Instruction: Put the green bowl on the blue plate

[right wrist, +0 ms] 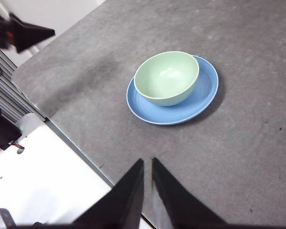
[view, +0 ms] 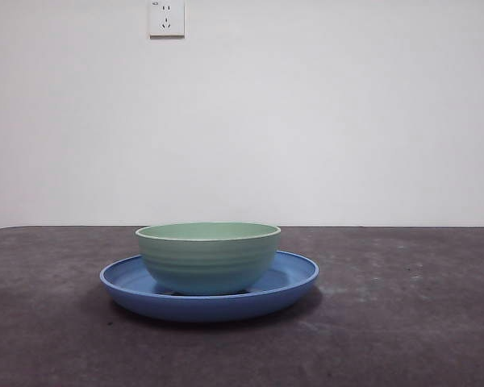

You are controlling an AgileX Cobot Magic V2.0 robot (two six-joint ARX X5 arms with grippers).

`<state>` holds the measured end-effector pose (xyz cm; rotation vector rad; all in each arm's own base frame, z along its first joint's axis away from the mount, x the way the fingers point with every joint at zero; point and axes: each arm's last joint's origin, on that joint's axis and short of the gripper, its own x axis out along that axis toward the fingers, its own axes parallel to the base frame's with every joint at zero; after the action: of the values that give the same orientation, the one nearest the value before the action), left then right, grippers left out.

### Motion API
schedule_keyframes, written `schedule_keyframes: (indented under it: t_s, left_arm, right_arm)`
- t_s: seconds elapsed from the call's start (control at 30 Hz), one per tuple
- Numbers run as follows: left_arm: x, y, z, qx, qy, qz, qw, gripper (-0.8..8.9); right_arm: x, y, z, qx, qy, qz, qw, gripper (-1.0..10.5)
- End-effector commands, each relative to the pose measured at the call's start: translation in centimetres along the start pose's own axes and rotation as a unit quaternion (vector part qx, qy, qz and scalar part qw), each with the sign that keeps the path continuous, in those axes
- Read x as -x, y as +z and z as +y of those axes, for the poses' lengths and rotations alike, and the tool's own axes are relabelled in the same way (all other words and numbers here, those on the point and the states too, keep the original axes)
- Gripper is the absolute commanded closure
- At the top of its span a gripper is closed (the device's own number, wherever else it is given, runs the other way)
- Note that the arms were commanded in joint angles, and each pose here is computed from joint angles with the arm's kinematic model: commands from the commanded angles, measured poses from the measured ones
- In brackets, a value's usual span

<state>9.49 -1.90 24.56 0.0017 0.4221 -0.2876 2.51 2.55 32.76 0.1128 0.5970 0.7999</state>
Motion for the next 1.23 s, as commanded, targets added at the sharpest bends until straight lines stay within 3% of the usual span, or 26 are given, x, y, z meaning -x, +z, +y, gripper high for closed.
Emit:
schedule_keyframes:
  t_s: [0.03, 0.17, 0.33, 0.57, 1.23]
  left_arm:
    - [-0.9, -2.0, 0.5, -0.038, 0.031, -0.062, 0.997, 7.89]
    - [-2.1, -4.6, 1.3, -0.018, 0.101, -0.114, 0.988, 7.89]
    - [-2.8, -6.6, 2.0, 0.002, 0.153, -0.114, 0.982, 7.89]
    - [-3.5, -8.4, 2.3, 0.006, 0.164, -0.104, 0.981, 7.89]
    - [-3.7, -9.0, 2.3, 0.001, 0.163, -0.106, 0.981, 7.89]
  right_arm:
    - [0.2, 0.2, 0.1, 0.001, 0.005, -0.007, 1.0, 9.2]
    - [0.2, 0.2, 0.1, 0.001, 0.004, -0.007, 1.0, 9.2]
    - [0.2, 0.2, 0.1, 0.002, 0.005, -0.007, 1.0, 9.2]
    - [0.2, 0.2, 0.1, 0.002, 0.005, -0.007, 1.0, 9.2]
    - [0.2, 0.2, 0.1, 0.001, 0.005, -0.006, 1.0, 9.2]
